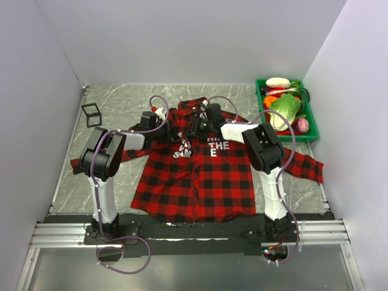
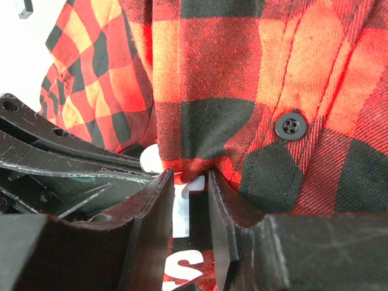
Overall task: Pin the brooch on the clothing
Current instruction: Pin the brooch to the clothes.
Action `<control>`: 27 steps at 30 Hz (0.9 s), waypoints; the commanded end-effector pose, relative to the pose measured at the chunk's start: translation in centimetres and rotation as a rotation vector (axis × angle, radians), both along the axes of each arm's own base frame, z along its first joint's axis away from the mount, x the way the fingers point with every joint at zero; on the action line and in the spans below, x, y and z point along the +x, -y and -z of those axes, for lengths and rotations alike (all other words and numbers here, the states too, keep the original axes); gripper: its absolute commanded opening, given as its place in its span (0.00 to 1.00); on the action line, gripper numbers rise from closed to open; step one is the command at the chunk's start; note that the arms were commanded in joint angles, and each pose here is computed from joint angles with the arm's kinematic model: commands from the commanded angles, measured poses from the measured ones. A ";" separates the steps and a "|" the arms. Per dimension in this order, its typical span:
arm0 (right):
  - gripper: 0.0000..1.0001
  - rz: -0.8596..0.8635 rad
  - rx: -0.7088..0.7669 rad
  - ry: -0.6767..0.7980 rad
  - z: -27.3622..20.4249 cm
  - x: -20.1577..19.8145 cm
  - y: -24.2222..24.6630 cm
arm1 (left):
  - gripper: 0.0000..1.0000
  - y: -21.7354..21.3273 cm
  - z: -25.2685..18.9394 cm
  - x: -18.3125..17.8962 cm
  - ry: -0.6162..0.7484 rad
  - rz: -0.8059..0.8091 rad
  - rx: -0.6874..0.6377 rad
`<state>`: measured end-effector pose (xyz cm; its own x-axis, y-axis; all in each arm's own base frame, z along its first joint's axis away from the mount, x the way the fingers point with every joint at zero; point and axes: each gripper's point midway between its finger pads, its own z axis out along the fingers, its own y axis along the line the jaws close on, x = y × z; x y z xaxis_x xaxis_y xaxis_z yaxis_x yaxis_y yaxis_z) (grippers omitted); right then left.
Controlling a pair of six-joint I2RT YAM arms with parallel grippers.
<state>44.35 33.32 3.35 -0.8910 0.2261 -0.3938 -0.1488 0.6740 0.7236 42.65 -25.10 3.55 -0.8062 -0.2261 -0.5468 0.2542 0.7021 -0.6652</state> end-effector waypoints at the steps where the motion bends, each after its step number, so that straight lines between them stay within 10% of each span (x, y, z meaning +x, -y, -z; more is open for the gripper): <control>1: 0.36 -0.010 -0.018 0.058 -1.1 0.8 -0.8 | 0.01 0.3 0.7 -0.4 -0.013 0.019 0.029; 27: 0.36 0.010 -0.040 0.040 -0.1 0.3 -1.7 | 0.01 0.7 0.3 -0.6 -0.010 0.026 0.003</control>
<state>44.44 33.75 3.27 -0.8820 0.2236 -0.4148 -0.1534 0.6961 0.7014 42.70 -25.12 3.60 -0.8059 -0.2271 -0.5468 0.2540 0.7016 -0.6658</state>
